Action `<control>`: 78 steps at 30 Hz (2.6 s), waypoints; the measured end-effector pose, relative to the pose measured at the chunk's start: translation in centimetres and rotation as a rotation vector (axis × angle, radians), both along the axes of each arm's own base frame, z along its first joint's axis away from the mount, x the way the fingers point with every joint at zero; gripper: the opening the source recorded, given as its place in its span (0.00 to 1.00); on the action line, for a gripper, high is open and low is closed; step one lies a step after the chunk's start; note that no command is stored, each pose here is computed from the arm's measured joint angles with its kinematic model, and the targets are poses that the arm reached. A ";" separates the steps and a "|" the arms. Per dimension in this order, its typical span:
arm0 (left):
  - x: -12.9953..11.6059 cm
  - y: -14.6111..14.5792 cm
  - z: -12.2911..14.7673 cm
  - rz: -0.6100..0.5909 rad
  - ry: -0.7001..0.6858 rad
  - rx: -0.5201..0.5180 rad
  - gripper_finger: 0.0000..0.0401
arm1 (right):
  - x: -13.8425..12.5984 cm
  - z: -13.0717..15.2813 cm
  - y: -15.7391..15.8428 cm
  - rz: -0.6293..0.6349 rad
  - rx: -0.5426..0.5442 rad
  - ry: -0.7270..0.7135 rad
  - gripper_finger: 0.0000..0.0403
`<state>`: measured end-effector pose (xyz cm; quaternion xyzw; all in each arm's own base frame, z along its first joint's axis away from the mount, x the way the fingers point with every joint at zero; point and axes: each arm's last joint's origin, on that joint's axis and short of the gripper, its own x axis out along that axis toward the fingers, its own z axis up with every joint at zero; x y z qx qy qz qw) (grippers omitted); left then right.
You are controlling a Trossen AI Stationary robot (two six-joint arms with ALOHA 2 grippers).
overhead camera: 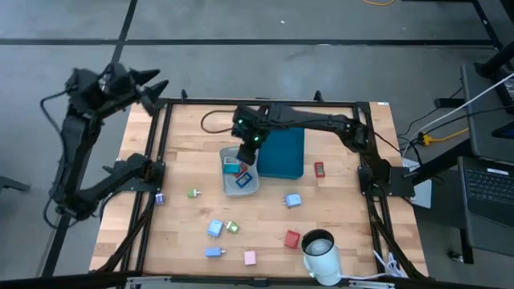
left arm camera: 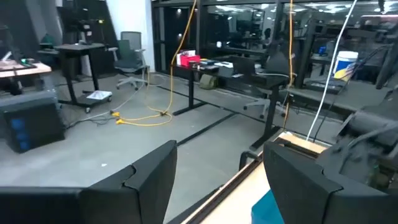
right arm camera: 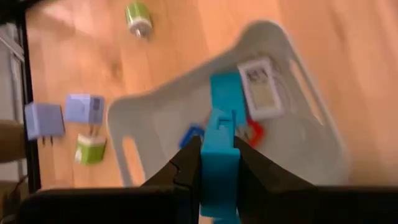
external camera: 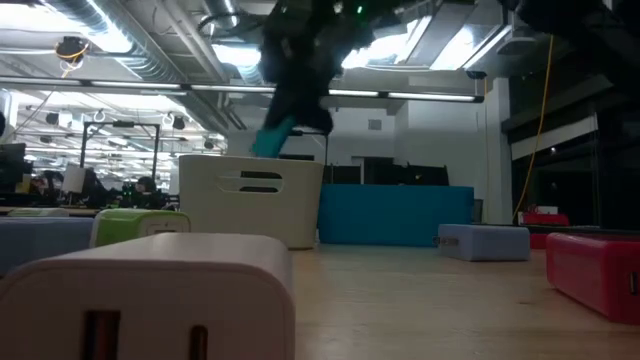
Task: Pick & Place Office items
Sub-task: Put the light blue timer into the gray bin, then put the red timer into the gray bin
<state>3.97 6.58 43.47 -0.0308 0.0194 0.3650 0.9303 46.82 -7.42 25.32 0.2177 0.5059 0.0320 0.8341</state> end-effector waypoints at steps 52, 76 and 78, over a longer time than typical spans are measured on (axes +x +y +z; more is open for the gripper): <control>0.3 0.8 -1.0 -0.057 0.073 -0.071 0.58 | -23.5 6.6 1.8 -0.759 -0.107 0.457 0.61; 0.5 1.1 -1.8 -0.063 0.094 -0.166 0.58 | -25.8 -8.2 3.8 -1.002 0.058 0.533 0.64; 0.5 1.1 -1.8 -0.063 0.094 -0.166 0.58 | -26.2 -9.0 3.7 -1.005 0.061 0.548 0.64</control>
